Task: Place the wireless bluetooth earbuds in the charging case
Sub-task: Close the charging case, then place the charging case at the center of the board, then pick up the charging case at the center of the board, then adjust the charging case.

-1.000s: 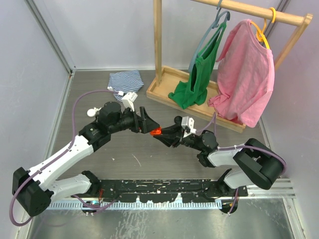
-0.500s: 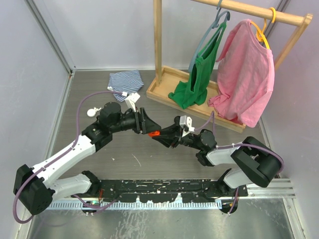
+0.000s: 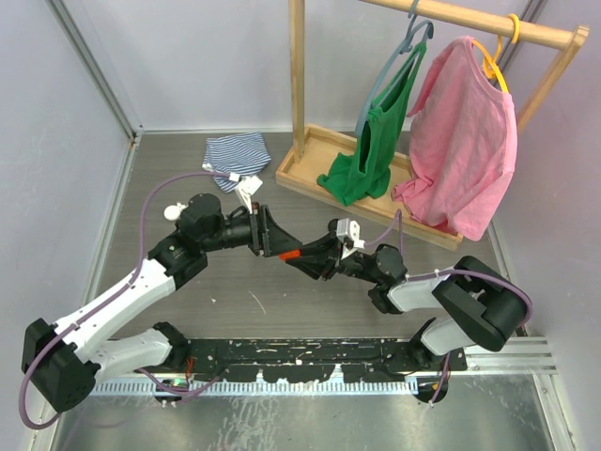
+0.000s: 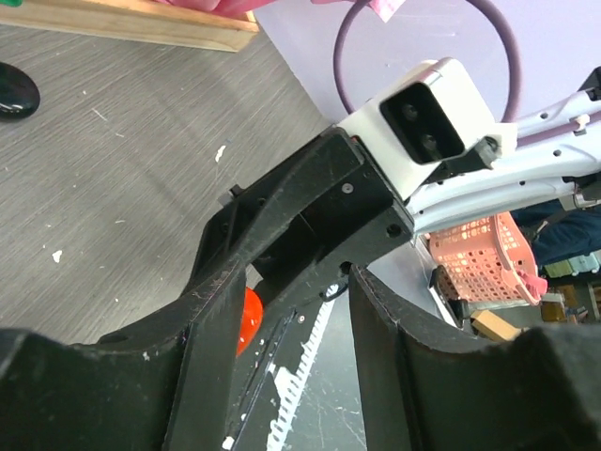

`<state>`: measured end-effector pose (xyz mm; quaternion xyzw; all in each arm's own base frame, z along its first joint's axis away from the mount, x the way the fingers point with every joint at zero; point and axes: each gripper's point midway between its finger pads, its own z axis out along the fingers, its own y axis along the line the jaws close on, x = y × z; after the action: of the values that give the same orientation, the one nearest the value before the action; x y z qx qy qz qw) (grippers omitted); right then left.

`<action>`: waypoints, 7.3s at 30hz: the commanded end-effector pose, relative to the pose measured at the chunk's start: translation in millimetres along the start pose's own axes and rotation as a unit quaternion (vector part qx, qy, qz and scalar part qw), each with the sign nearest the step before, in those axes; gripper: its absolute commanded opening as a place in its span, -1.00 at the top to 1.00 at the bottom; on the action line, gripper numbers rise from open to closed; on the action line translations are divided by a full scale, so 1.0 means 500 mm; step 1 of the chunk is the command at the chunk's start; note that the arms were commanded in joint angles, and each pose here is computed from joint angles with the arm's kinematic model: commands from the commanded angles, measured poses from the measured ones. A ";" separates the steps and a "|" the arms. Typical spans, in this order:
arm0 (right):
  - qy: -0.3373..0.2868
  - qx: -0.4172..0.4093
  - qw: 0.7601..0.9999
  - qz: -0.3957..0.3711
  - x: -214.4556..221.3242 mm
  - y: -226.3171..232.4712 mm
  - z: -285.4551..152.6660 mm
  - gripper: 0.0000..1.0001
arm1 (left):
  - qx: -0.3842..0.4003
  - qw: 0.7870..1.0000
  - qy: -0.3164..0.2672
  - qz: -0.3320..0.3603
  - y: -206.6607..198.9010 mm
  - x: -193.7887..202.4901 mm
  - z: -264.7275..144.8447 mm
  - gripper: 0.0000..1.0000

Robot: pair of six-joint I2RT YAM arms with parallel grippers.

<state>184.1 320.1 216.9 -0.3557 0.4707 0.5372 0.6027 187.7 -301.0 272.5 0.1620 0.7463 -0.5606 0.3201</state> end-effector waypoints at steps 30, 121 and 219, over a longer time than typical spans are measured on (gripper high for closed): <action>0.168 0.386 0.898 0.131 0.103 -0.201 -0.228 0.94 | -0.592 0.797 -0.055 0.109 0.297 -0.080 -0.414 -1.00; -0.001 0.468 0.882 0.055 0.014 -0.230 -0.326 -0.79 | -0.707 0.627 -0.192 -0.265 0.690 -0.207 -0.530 -0.98; -0.066 0.230 0.966 0.099 0.039 -0.114 -0.024 -0.58 | -0.527 0.814 -0.216 -0.118 0.320 -0.020 -0.063 0.04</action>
<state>233.0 298.6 129.2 -0.1312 0.6632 0.4677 0.5694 267.9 -207.3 127.3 -0.2185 0.8912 -0.1000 0.3847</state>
